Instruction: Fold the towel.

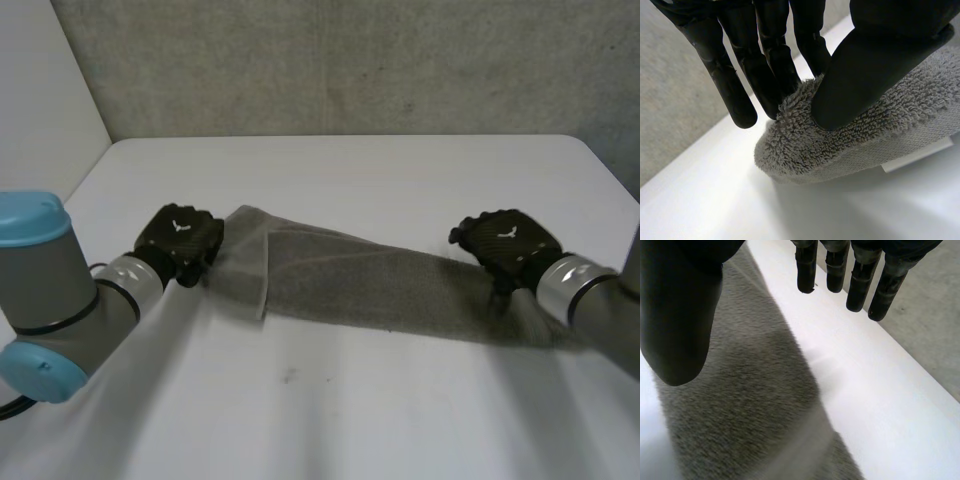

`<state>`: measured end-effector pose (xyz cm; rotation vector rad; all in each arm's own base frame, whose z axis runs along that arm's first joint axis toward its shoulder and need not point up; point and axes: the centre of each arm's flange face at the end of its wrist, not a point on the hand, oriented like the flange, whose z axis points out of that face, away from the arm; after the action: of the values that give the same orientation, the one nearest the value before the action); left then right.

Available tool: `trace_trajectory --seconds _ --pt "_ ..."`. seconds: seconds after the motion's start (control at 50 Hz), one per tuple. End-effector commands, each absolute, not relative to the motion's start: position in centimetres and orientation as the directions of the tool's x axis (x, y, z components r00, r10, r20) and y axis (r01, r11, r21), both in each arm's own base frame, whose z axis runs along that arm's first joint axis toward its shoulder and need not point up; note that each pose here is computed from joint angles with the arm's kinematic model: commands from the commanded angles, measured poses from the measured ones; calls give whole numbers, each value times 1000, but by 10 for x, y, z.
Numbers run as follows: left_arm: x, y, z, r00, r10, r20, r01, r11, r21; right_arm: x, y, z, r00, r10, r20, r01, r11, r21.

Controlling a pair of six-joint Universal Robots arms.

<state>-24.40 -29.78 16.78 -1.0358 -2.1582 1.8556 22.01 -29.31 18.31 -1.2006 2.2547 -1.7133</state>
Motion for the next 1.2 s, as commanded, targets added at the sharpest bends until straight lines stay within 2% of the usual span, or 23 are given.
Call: trace_trajectory --seconds 0.02,0.2,0.26,0.3,0.42,0.72,1.02,1.12,1.16,1.18,1.2 --pt "-246 -287 193 -785 550 -285 341 0 -940 198 -306 202 -714 -617 330 -527 165 -833" --pt "-247 -270 217 -790 548 -273 299 -45 -953 195 -331 204 -725 -638 258 -488 213 -846" --pt "-246 -263 225 -787 553 -274 287 -65 -956 197 -339 200 -741 -643 195 -455 266 -850" --pt "-245 -256 236 -791 554 -261 258 -84 -962 201 -349 192 -754 -642 137 -426 319 -847" --pt "-244 -247 253 -796 568 -209 186 -100 -977 215 -360 176 -744 -661 92 -421 358 -834" --pt "-241 -243 264 -801 566 -197 157 -120 -980 247 -359 144 -707 -700 104 -473 358 -805" --pt "-239 -251 269 -810 553 -195 143 -135 -980 250 -363 147 -708 -695 128 -475 334 -814" --pt "-241 -257 272 -813 550 -190 132 -143 -981 252 -370 160 -711 -687 151 -462 295 -836" --pt "-244 -273 275 -818 544 -189 117 -165 -979 253 -385 188 -725 -655 211 -442 208 -873" --pt "-244 -273 275 -818 544 -189 117 -165 -979 253 -385 188 -726 -655 211 -442 208 -873" --pt "-248 -285 280 -822 534 -196 106 -194 -975 254 -394 209 -743 -621 249 -425 151 -893"
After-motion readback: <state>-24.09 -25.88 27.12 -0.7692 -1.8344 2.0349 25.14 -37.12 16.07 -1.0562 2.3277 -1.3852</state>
